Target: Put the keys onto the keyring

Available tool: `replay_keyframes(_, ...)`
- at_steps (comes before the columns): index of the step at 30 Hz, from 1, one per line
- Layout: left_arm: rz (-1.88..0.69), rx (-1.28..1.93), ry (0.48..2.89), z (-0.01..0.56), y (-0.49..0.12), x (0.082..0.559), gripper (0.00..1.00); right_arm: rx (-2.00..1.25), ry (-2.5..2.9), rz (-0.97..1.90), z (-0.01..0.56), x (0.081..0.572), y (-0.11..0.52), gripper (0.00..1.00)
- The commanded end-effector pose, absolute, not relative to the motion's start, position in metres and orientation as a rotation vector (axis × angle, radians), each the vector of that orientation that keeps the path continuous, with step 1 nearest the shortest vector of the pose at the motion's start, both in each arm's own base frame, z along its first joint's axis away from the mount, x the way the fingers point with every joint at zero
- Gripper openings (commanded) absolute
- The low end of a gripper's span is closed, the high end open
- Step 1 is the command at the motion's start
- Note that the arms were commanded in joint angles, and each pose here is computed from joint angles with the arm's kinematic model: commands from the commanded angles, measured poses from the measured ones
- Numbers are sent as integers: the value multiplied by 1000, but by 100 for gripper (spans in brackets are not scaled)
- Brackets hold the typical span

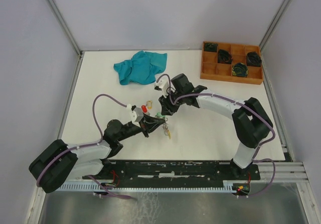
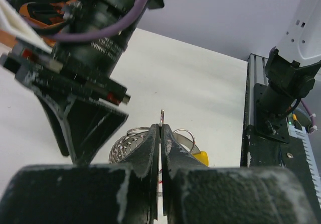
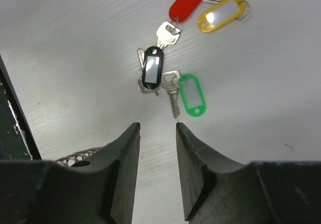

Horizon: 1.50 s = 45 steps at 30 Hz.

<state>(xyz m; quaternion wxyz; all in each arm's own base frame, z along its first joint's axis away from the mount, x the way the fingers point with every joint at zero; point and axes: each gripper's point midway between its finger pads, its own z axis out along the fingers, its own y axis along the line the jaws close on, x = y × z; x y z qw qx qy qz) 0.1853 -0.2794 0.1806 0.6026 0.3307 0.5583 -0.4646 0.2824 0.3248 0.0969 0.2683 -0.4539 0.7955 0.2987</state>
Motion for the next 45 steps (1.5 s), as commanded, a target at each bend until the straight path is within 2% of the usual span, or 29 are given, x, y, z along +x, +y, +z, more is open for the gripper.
replay_keyframes(1, -1093, 778, 1212, 200, -280, 179, 3, -1298, 1983, 917, 102, 282, 367, 42)
replay_keyframes(13, -1111, 790, 1215, 200, -283, 175, 3, -1464, 1968, 912, 56, 270, 397, 41)
replay_keyframes(29, -1107, 791, 1225, 197, -283, 177, 3, -1509, 2057, 708, 28, 274, 374, 39)
replay_keyframes(37, -1105, 792, 1230, 196, -284, 178, 3, -1504, 2167, 497, 20, 279, 334, 22)
replay_keyframes(45, -1097, 789, 1232, 196, -284, 180, 3, -1286, 2272, 504, 33, 288, 297, 8)
